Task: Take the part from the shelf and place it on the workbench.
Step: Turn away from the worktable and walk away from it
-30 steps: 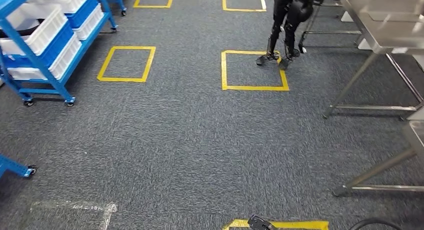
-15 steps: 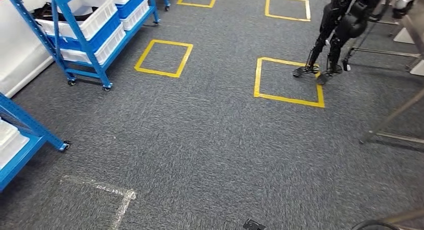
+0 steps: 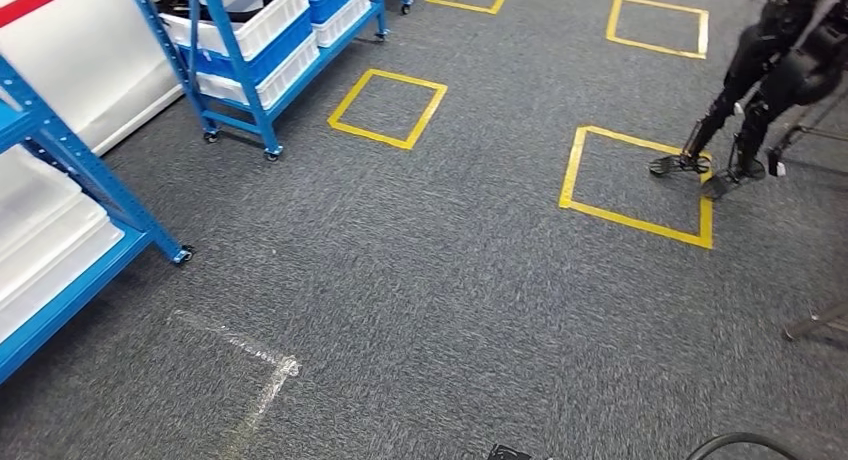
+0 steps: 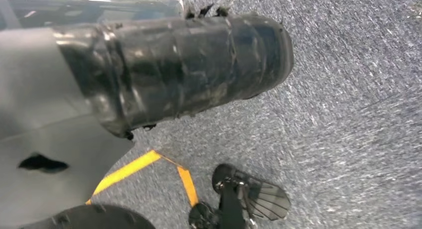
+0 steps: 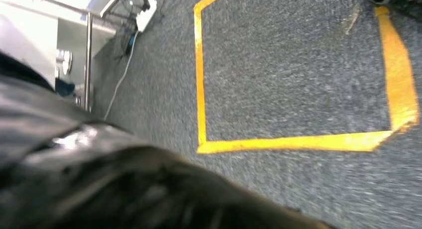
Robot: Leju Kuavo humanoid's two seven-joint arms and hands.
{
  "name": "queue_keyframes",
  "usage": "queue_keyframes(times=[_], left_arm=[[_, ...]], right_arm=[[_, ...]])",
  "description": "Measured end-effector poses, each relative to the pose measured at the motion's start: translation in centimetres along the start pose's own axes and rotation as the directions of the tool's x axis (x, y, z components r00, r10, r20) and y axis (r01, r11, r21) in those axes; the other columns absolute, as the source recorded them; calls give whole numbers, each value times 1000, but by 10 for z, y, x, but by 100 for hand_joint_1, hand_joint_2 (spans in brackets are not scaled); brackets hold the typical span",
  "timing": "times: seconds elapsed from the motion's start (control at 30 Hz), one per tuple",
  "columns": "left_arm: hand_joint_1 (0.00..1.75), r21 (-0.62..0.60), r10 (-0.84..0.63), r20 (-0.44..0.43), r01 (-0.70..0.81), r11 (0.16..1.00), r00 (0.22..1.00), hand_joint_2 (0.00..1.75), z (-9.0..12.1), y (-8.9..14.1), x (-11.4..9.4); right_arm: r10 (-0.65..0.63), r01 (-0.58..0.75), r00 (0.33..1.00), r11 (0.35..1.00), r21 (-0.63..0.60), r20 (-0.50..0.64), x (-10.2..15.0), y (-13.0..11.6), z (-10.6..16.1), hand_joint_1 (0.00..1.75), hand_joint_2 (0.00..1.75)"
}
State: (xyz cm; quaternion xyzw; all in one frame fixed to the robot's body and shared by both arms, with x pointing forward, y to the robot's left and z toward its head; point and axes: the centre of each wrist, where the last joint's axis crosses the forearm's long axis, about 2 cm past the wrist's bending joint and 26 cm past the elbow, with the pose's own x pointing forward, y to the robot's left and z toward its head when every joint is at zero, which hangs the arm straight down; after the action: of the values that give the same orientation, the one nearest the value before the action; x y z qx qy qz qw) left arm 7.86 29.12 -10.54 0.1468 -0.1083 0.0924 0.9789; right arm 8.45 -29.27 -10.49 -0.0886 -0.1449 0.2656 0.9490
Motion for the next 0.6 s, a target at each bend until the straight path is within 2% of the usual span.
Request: queue_keyframes(times=[0.3, 0.6], left_arm=[[0, -12, -22, 14, 22, 1000, 1000, 0, 0, -1, 3], [0, 46, -48, 68, 45, 998, 997, 0, 0, -1, 7]], right_arm=[[110, -109, 994, 992, 57, -26, 3, 4, 0, 0, 0], [245, -238, 968, 964, 118, -47, -2, 5, 1, 0, 0]])
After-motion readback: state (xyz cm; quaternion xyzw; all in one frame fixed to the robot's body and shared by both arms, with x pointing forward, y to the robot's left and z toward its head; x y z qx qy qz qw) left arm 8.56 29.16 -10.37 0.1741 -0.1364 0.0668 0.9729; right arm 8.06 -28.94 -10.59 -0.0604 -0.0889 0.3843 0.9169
